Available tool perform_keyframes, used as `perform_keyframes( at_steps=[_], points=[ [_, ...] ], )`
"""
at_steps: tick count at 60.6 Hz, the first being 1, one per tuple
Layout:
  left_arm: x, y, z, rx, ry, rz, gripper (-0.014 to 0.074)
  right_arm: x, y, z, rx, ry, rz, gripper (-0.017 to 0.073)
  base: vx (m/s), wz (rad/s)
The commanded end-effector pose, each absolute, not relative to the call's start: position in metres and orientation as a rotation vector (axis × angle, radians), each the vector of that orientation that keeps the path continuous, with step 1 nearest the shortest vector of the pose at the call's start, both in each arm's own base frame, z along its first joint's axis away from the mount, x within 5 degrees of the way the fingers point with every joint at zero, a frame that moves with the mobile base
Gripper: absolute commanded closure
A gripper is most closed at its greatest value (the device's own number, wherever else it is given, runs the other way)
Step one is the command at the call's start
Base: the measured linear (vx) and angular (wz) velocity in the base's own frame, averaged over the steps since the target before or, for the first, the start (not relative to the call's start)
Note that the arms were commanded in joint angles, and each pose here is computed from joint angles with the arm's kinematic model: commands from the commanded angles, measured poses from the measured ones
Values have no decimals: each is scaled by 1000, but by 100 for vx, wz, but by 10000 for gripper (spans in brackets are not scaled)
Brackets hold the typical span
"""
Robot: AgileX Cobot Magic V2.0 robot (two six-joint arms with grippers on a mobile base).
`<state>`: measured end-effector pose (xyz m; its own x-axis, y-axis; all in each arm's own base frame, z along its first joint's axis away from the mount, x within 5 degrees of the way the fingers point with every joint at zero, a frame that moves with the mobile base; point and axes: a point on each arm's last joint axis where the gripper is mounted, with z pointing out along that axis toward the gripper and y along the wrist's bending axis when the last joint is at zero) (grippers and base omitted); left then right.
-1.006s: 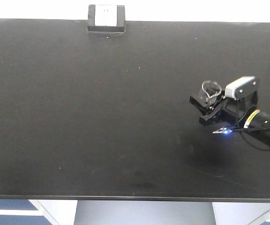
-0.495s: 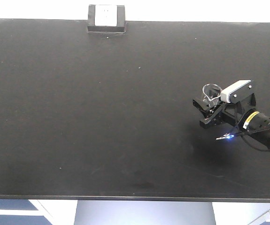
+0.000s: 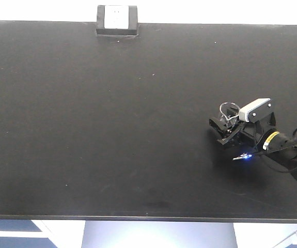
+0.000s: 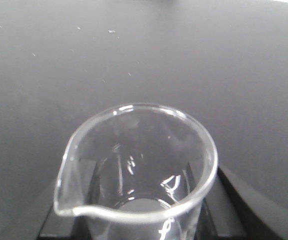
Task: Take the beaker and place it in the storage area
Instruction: 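Lower the held beaker onto the bench with the right gripper, then open the right gripper and release the beaker upright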
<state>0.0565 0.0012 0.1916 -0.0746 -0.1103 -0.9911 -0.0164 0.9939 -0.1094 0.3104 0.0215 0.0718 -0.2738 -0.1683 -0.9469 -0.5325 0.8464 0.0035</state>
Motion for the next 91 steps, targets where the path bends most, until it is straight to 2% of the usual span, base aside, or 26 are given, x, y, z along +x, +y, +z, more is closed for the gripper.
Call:
perform_keyframes(
  at_steps=[1,12,20,29,41,48,67,77,91],
  points=[
    [56,0,193,-86,1570,-105,602,319,20,93,-512,1692,358,555,0,0],
    [56,0,193,-86,1570,-105,602,319,20,94,-504,1682,363,513,0,0],
    [56,0,193,-86,1570,-105,602,319,21,94,-501,1676,365,425,0,0],
    [56,0,193,-86,1570,-105,602,319,21,94,-497,1678,369,277,0,0],
    [56,0,193,-86,1570,-105,602,320,20,95,-491,1679,367,34,0,0],
    [56,0,193,-86,1570,-105,602,320,19,95,-473,1681,356,-34,0,0],
    [56,0,193,-86,1570,-105,602,315,17,86,-459,1795,343,-34,0,0],
    [56,0,193,-86,1570,-105,602,295,16,89,-442,1877,328,-34,0,0],
    [56,0,193,-86,1570,-105,602,259,18,122,-411,1895,316,-26,0,0]
  ],
)
